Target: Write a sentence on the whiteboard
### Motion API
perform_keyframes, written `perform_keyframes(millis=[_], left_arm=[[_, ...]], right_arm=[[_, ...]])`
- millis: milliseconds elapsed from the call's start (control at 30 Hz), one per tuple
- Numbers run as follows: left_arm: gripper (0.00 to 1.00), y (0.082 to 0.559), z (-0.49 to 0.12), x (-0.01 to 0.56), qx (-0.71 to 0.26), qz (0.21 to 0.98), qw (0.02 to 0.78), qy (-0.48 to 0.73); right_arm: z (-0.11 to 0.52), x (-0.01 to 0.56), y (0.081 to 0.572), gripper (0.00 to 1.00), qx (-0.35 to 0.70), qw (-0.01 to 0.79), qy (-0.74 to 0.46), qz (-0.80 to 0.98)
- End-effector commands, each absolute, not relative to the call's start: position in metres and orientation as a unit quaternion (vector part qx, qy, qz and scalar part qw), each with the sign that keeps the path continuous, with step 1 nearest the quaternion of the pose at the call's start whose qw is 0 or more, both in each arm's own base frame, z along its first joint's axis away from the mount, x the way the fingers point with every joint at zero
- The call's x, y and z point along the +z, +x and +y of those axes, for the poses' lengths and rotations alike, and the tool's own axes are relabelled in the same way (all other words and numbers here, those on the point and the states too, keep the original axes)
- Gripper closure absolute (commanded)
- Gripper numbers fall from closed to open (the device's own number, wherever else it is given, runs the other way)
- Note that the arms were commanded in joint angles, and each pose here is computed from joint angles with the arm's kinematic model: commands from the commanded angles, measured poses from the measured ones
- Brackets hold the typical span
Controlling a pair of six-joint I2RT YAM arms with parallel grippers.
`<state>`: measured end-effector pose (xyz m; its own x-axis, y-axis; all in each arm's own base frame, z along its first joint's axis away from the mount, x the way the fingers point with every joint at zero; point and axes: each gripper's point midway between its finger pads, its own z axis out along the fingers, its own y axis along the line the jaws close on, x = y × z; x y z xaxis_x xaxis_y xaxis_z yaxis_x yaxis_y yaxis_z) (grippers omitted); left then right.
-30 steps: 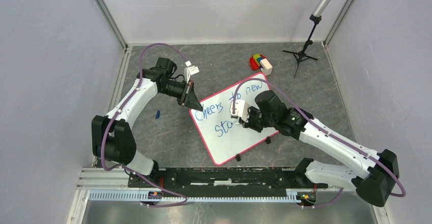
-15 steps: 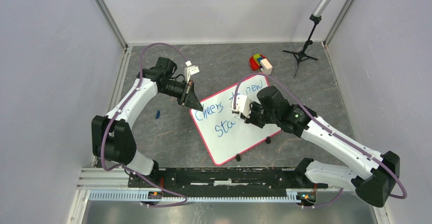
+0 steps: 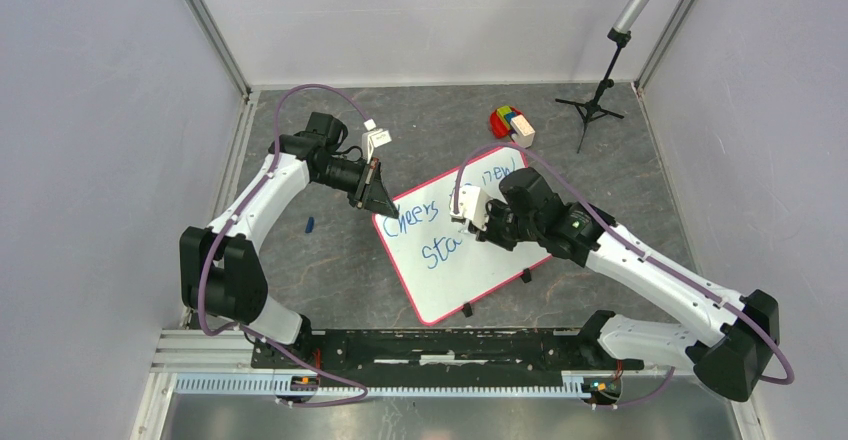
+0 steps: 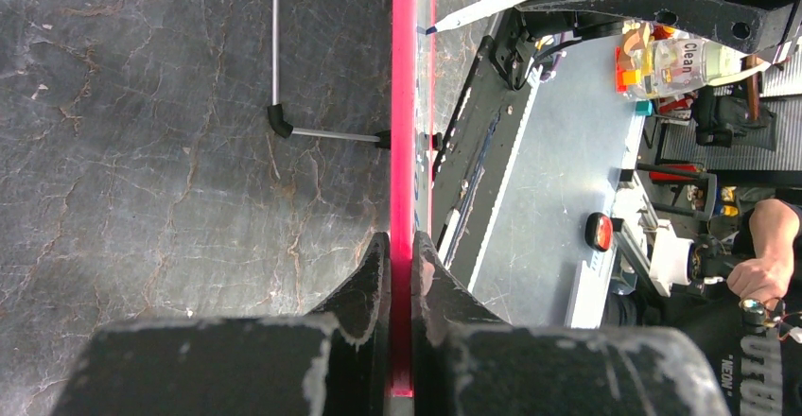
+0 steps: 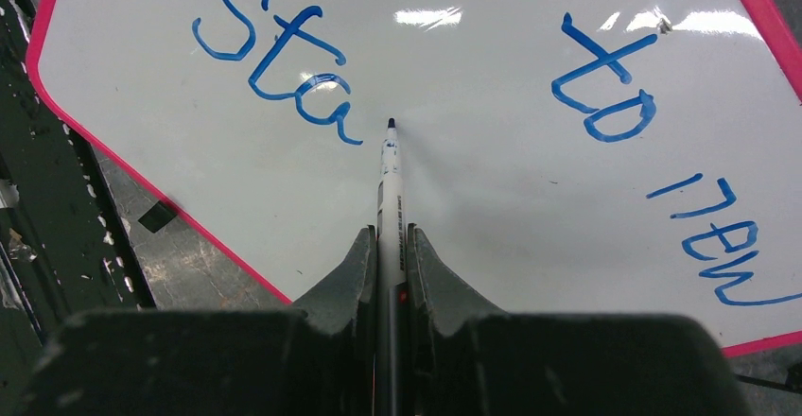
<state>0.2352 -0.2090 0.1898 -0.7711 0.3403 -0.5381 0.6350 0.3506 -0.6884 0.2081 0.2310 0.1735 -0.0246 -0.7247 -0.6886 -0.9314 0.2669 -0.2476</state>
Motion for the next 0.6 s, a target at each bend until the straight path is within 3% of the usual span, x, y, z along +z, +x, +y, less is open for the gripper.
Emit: perform_keyframes(millis=[0,567], left_arm=[[0.98,0.247,-0.208,0.19,-0.458,0.807,0.18,0.327],[0.98,0.248,-0.209,0.189,-0.46,0.806,0.178,0.327]], right_arm=[[0.234,0.178,0.217,1.0,0.13,0.393,-0.587,0.696],[0.21,0.149,0.199,1.0,0.122,0.355,-0.594,0.711]])
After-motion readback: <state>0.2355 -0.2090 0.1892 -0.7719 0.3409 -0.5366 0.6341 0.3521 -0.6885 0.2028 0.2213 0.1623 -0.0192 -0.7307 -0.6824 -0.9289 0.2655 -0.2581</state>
